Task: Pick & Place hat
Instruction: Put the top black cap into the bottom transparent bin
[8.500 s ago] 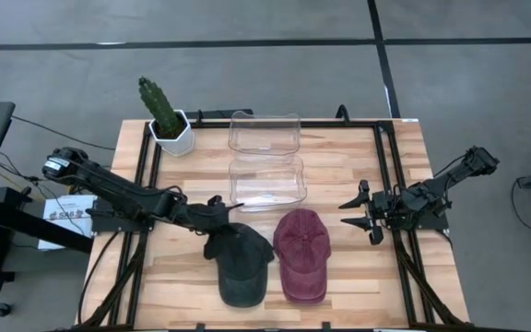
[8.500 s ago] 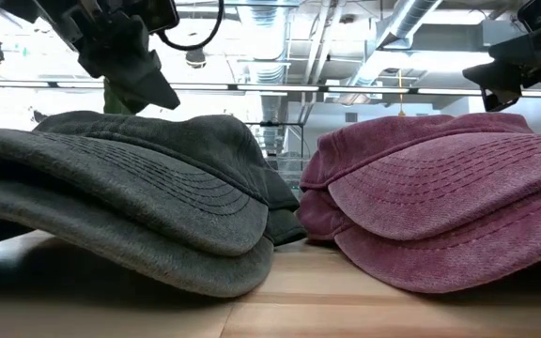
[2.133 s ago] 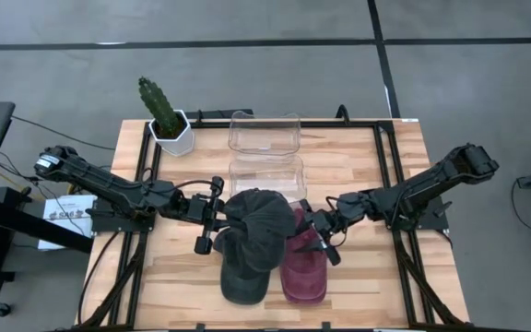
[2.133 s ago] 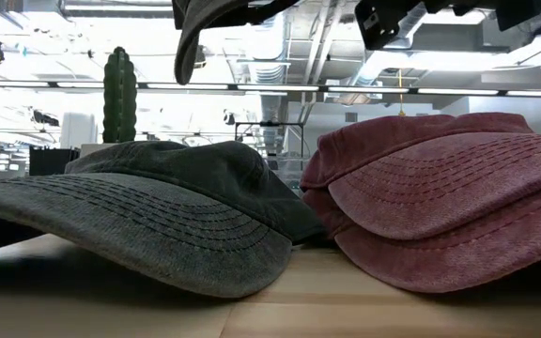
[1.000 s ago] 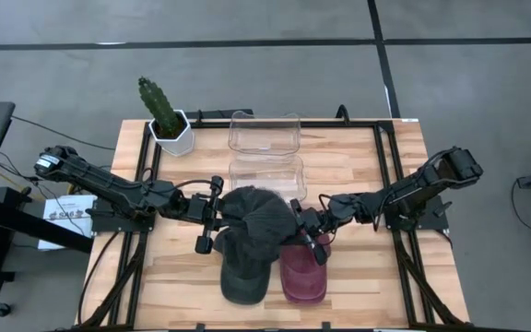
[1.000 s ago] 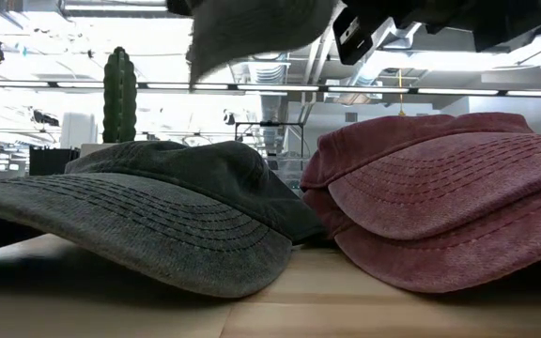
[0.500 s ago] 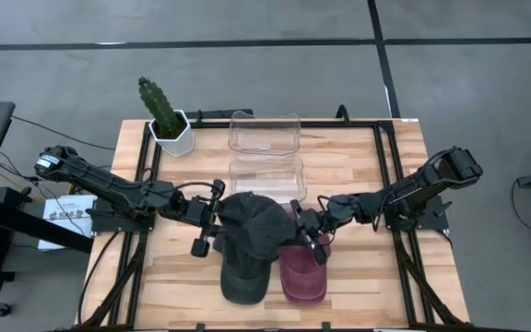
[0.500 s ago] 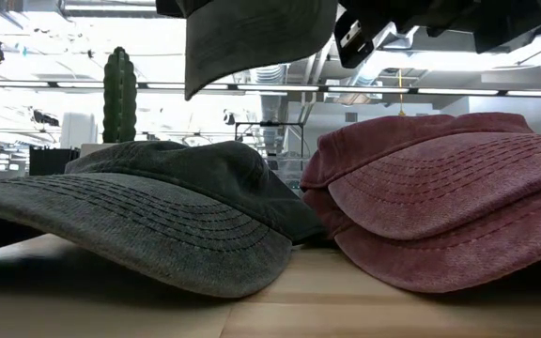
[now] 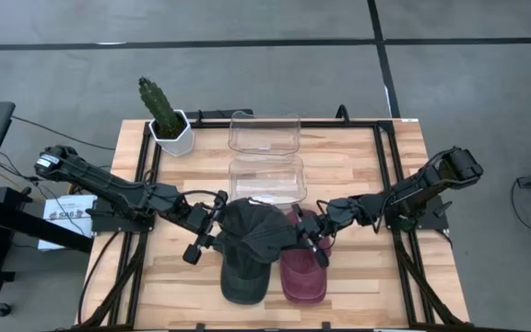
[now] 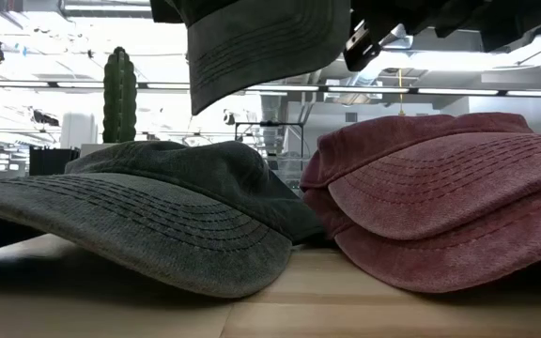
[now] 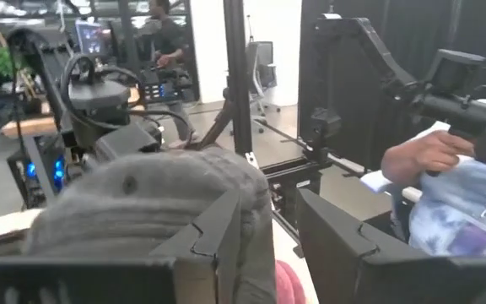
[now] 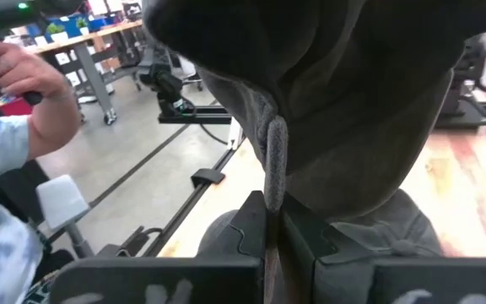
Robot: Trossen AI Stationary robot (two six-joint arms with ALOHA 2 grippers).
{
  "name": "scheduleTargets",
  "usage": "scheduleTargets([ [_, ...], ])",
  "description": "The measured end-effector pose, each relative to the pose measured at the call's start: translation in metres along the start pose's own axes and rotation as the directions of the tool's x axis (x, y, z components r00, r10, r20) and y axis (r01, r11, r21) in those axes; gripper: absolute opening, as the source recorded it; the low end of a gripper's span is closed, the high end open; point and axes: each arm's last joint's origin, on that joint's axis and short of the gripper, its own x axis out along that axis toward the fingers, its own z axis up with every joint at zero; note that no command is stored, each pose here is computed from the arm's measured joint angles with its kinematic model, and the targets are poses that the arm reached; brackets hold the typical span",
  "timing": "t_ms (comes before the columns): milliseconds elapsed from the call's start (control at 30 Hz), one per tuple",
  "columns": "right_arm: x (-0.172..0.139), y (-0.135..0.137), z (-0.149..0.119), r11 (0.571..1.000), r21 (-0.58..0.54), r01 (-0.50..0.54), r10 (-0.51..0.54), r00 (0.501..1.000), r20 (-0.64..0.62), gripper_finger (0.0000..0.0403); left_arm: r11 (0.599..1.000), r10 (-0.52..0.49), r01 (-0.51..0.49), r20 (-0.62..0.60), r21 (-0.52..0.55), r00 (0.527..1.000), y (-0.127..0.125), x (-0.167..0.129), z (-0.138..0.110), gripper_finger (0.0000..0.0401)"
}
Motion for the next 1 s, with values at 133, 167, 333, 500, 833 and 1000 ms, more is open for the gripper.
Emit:
scheduleTargets([
  [133,0.001,0.007,-0.001,1.0,0.001,-0.023,0.023,1.0,-0.002,0.0003,1.0,0.027,-0.027,0.007,0.006,1.0,0.002,-0.002,0.002,0.0116],
  [167,0.001,0.009,-0.001,1.0,0.001,-0.029,0.029,1.0,-0.003,0.0003,0.999,0.043,-0.043,0.008,0.015,0.999,0.003,-0.003,0.003,0.0116],
  [333,0.002,0.018,-0.003,0.998,0.007,-0.055,0.055,0.998,-0.017,0.0003,0.973,0.187,-0.188,0.019,0.133,0.982,0.007,-0.009,0.009,0.0116],
  [500,0.003,0.026,-0.004,0.998,0.003,-0.066,0.066,0.998,-0.022,0.0003,0.859,0.447,-0.442,0.046,0.258,0.894,0.015,-0.019,0.018,0.0115],
  [833,0.003,0.029,-0.005,0.998,0.001,-0.063,0.063,0.998,-0.03,0.0003,0.611,0.729,-0.714,0.11,0.342,0.676,0.039,-0.017,0.021,0.0115],
  [1000,0.003,0.025,-0.005,0.999,0.003,-0.053,0.053,0.998,-0.028,0.0003,0.579,0.755,-0.732,0.104,0.359,0.648,0.05,-0.002,0.006,0.0115],
])
